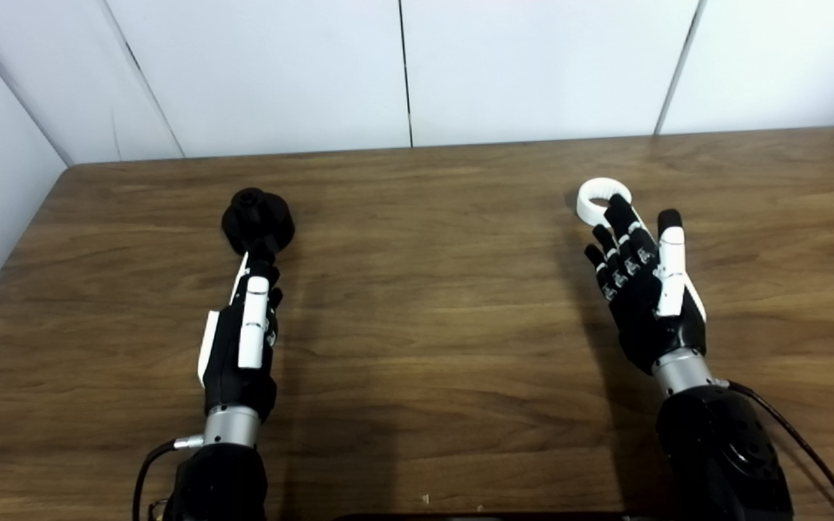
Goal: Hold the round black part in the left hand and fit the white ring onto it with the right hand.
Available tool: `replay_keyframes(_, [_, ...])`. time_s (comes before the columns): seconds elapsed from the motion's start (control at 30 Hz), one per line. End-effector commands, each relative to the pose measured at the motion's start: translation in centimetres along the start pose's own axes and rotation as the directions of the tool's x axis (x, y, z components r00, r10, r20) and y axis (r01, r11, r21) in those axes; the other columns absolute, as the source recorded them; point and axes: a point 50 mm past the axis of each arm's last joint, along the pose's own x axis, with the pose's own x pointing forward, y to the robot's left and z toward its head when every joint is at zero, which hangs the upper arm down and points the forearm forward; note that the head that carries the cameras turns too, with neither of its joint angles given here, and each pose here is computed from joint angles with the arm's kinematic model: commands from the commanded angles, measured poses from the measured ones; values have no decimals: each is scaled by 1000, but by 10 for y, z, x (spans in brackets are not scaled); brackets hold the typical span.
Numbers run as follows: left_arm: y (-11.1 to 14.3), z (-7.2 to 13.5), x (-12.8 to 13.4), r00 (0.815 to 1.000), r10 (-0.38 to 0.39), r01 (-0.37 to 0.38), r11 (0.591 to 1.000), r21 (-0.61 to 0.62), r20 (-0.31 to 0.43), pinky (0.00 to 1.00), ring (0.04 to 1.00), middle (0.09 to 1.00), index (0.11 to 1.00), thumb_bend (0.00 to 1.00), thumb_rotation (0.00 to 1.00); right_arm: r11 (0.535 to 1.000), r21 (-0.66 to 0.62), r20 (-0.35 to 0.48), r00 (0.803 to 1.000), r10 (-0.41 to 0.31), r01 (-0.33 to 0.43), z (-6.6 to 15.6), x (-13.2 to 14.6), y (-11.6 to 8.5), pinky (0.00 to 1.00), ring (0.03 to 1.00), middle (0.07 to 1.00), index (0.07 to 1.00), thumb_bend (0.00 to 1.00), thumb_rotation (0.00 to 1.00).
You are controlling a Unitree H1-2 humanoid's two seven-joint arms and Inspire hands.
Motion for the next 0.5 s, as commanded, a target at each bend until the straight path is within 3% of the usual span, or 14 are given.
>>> replay_keyframes(0.0, [-4, 9, -5, 998, 4, -2, 1000, -30, 58, 1000, 1000, 1000, 1000, 520, 860, 998, 7, 75, 996, 57, -58, 18, 9, 9, 1000, 1000, 1000, 953, 542, 1000])
replay_keyframes(0.17, [-4, 9, -6, 998, 5, -4, 1000, -27, 58, 1000, 1000, 1000, 1000, 510, 848, 998, 7, 75, 996, 57, -58, 18, 8, 9, 1000, 1000, 1000, 955, 546, 1000])
replay_keyframes(0.2, [3, 11, -6, 998, 14, -22, 994, 109, 68, 1000, 1000, 1000, 1000, 510, 848, 998, 8, 73, 996, 56, -57, 17, 8, 8, 1000, 1000, 1000, 955, 546, 1000])
replay_keyframes(0.27, [15, 18, -8, 994, 41, -72, 939, 335, 101, 983, 997, 1000, 1000, 567, 669, 999, 10, 70, 996, 53, -54, 16, 8, 8, 1000, 1000, 1000, 955, 542, 1000])
replay_keyframes(0.3, [20, 25, -8, 990, 65, -116, 889, 443, 129, 971, 994, 1000, 1000, 580, 615, 999, 11, 70, 996, 53, -54, 15, 8, 8, 1000, 1000, 1000, 955, 541, 1000])
replay_keyframes(0.37, [25, 34, -8, 981, 102, -175, 825, 538, 163, 902, 943, 966, 990, 662, 577, 998, 12, 70, 996, 55, -56, 15, 9, 8, 1000, 1000, 1000, 960, 538, 1000])
replay_keyframes(0.47, [35, 49, -1, 967, 143, -247, 723, 645, 211, 873, 920, 944, 967, 762, 531, 998, 13, 69, 996, 57, -58, 13, 10, 7, 1000, 1000, 1000, 961, 541, 1000])
